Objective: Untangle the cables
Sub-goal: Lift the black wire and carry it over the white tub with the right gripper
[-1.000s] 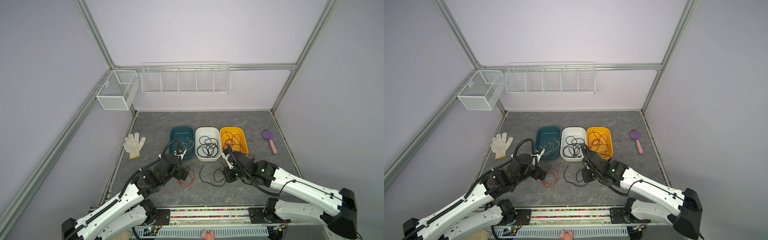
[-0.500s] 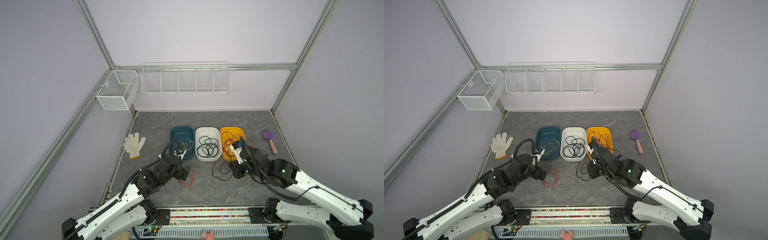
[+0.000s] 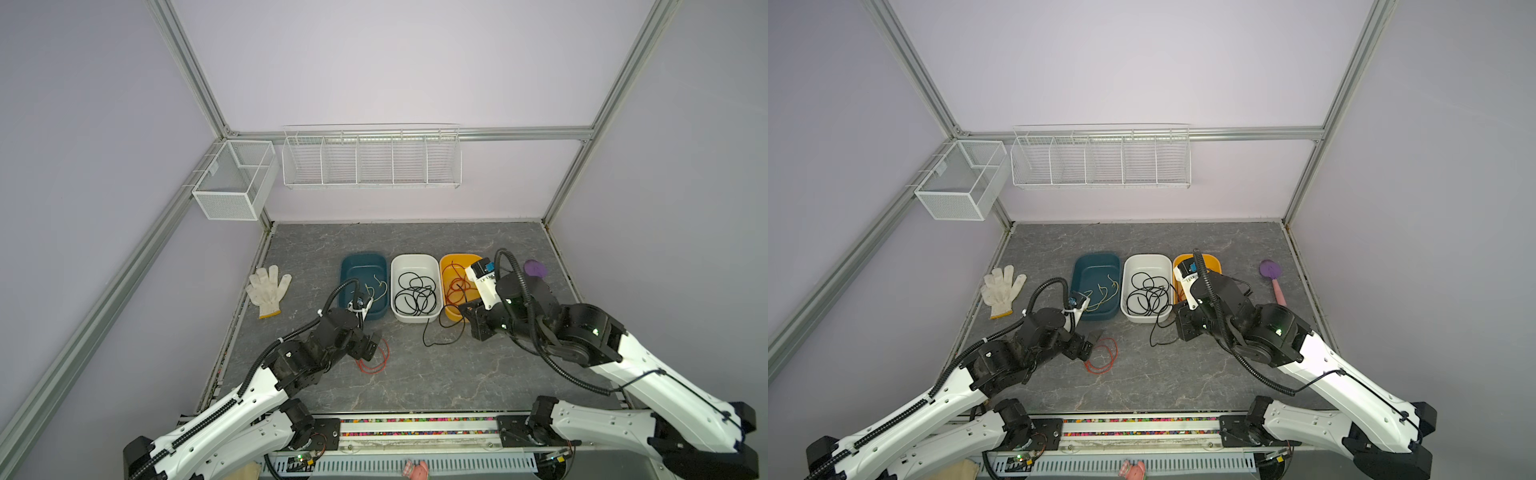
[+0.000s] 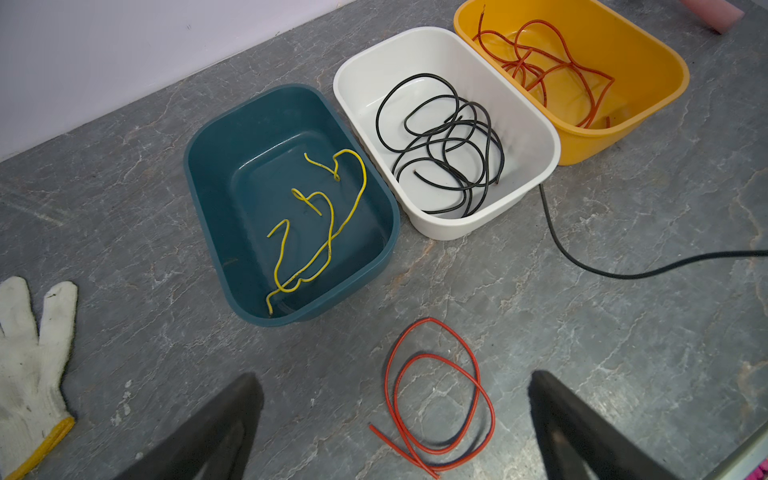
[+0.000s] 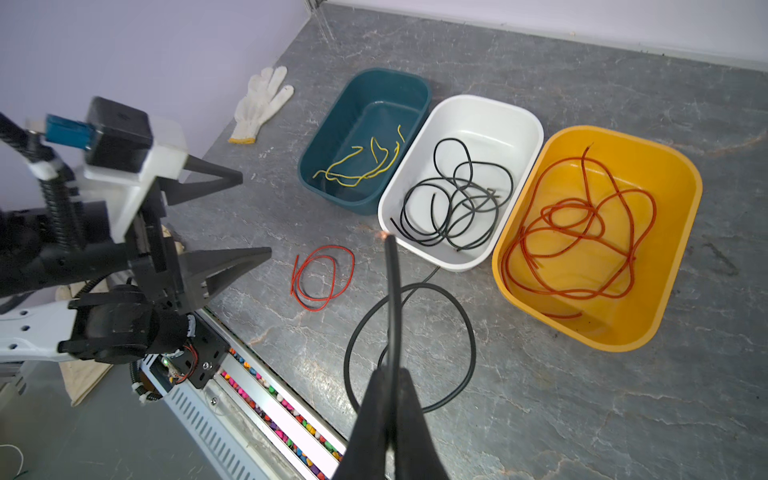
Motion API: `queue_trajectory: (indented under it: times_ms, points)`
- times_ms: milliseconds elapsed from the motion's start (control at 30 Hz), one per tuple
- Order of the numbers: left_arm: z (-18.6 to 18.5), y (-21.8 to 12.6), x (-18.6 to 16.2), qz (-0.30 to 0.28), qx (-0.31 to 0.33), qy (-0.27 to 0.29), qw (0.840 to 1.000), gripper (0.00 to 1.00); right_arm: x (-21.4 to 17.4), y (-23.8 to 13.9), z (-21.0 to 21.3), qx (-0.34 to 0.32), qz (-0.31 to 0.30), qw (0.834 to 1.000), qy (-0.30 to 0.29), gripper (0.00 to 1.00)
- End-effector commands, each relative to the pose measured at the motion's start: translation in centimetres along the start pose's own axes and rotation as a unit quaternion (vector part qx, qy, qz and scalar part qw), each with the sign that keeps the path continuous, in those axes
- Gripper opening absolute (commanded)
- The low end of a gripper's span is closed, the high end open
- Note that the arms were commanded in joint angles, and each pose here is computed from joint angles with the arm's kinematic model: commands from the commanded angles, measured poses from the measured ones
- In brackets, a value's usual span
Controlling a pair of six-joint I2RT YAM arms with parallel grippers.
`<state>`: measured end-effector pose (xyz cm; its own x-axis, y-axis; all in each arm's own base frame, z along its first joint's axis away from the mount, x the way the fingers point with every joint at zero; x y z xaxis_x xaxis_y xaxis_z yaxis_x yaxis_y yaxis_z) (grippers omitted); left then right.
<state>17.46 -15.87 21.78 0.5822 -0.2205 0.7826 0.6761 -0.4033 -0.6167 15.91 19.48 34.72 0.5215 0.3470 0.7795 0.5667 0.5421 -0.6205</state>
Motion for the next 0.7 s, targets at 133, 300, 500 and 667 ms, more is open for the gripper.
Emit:
queue_trajectory:
  times_ms: [133, 300, 500, 667]
  points:
    - [-0.3, 0.2, -0.4, 0.004, -0.011, 0.004, 1.000, 1.00, 4.3, -2.5, 0.2, 0.012, -0.056, 0.998, -0.020, 0.07]
    - [-0.5, 0.4, -0.7, 0.007, -0.021, 0.010, 1.000, 1.00, 6.1, -2.4, 0.1, 0.010, -0.066, 0.998, -0.020, 0.07]
    - [-1.1, 1.0, -1.7, 0.010, -0.051, 0.040, 0.998, 1.00, 8.2, -2.4, 0.0, 0.026, -0.075, 0.997, -0.005, 0.07]
    - [-1.1, 1.1, -1.9, 0.012, -0.049, 0.043, 0.998, 1.00, 9.5, -3.7, 0.7, 0.058, -0.101, 0.993, -0.001, 0.07]
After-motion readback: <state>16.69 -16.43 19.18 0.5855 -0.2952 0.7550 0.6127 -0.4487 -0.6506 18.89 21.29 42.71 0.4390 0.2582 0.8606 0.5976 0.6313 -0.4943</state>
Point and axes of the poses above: each gripper's point midway between its finger pads, its own y axis out along the fingers, its own z axis along the line the jaws close on, x = y × z, the point moved 5 cm from there along -y, back along the fingers, and after that the axes turned 11 degrees about -y, right-handed, at the moved point
